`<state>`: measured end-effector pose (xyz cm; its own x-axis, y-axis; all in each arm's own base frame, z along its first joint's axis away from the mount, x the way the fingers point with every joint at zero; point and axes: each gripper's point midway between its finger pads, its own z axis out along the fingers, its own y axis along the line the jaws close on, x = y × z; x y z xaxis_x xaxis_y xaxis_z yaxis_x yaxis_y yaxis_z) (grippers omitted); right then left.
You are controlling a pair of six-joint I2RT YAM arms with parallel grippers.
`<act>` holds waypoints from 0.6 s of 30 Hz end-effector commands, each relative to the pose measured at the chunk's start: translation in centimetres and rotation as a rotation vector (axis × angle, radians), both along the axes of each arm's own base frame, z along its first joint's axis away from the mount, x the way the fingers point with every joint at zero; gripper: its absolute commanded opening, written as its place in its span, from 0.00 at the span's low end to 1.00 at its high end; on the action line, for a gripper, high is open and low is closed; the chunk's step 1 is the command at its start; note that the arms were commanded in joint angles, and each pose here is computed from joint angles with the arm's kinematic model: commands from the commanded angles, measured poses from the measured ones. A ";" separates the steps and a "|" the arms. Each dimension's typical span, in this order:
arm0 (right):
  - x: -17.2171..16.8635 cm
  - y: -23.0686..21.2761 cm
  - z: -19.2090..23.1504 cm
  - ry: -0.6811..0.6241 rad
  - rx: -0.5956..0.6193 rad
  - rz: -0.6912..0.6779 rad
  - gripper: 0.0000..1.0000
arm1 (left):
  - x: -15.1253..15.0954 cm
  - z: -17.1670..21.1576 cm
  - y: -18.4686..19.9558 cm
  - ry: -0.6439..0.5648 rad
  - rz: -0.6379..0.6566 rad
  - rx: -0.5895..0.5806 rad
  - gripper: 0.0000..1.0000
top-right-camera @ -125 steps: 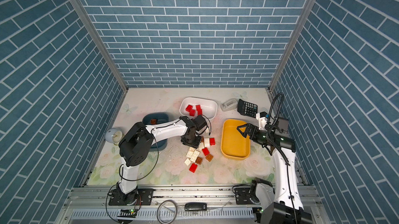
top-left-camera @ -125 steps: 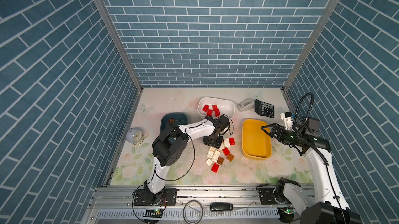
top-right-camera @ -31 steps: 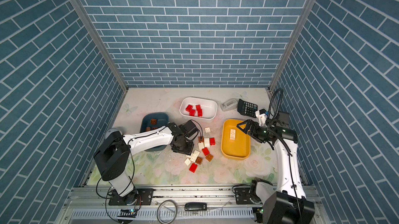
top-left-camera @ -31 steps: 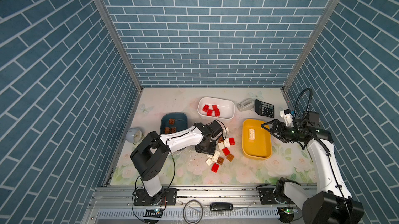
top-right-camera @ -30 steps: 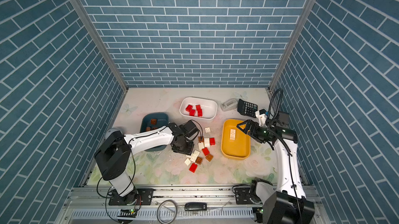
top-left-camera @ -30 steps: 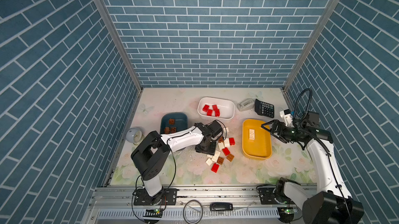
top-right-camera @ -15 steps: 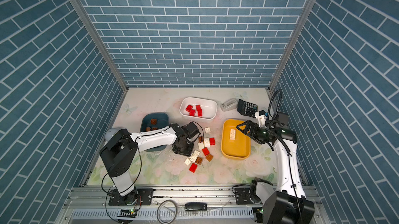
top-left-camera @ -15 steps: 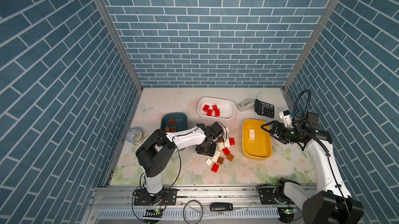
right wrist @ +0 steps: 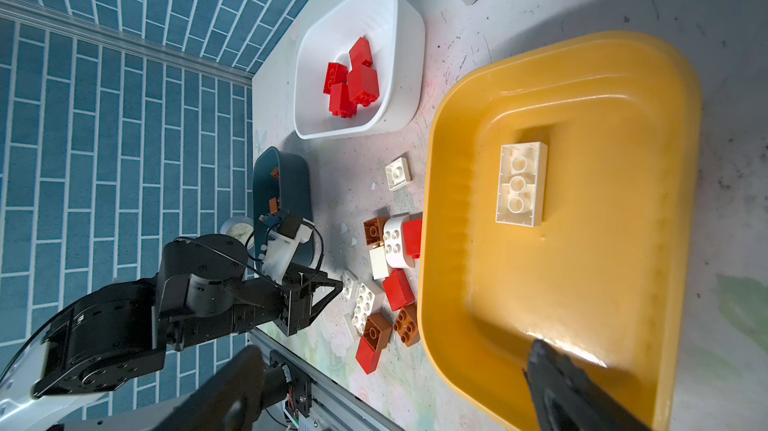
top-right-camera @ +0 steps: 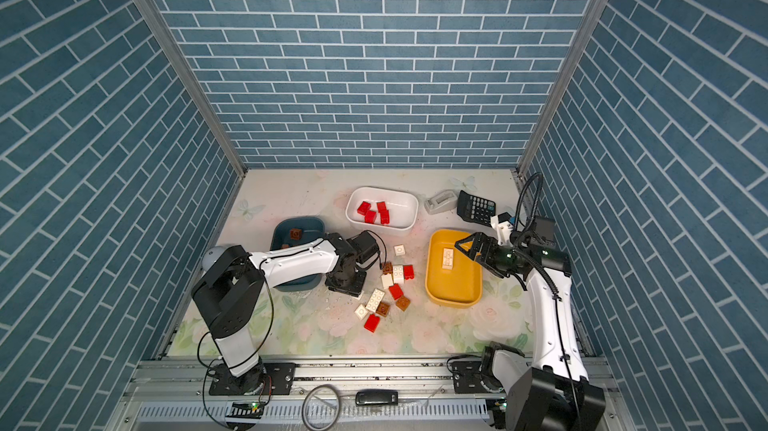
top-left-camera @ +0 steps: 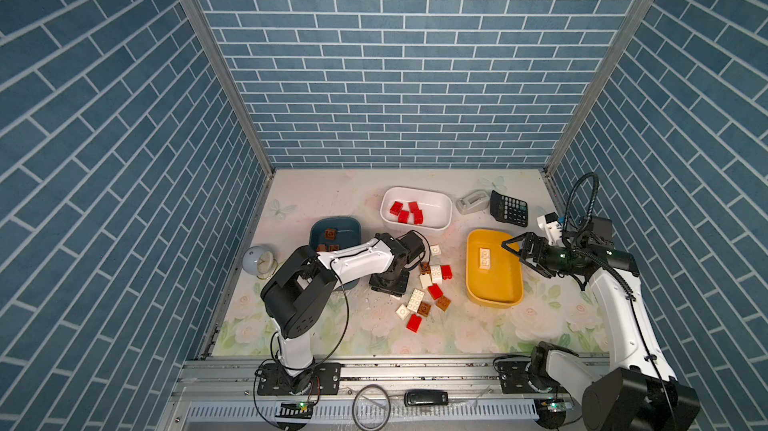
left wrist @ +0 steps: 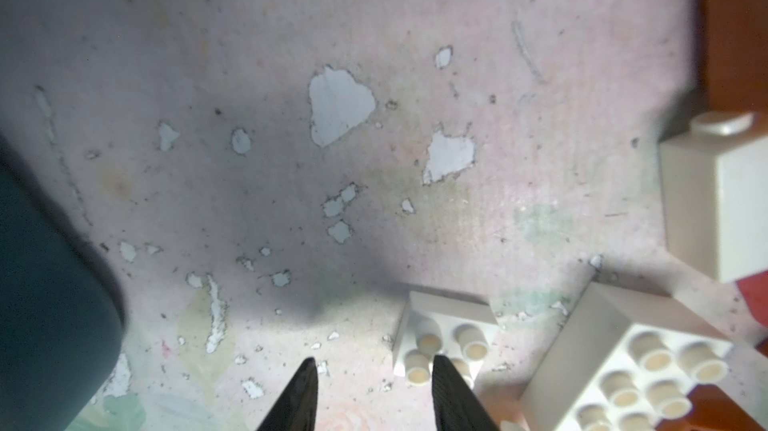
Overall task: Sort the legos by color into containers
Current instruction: 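Grasp a small white 2x2 brick with the left gripper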
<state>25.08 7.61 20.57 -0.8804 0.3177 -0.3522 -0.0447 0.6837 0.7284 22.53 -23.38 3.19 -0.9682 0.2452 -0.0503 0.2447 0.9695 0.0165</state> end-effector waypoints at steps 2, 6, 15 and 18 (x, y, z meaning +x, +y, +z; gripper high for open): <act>-0.5 0.5 0.1 -0.012 0.013 0.028 0.99 | 0.4 1.6 -0.7 -0.010 -0.001 -0.036 0.49; -0.4 0.5 0.2 -0.013 0.015 0.029 0.99 | -0.1 0.9 -1.5 0.017 0.016 -0.085 0.52; -0.4 0.6 0.3 -0.015 0.019 0.032 0.99 | 0.0 -0.7 -1.6 0.038 -0.039 -0.059 0.62; -0.5 0.6 0.3 -0.014 0.018 0.033 0.99 | -0.4 -1.5 -1.8 0.061 -0.045 -0.065 0.58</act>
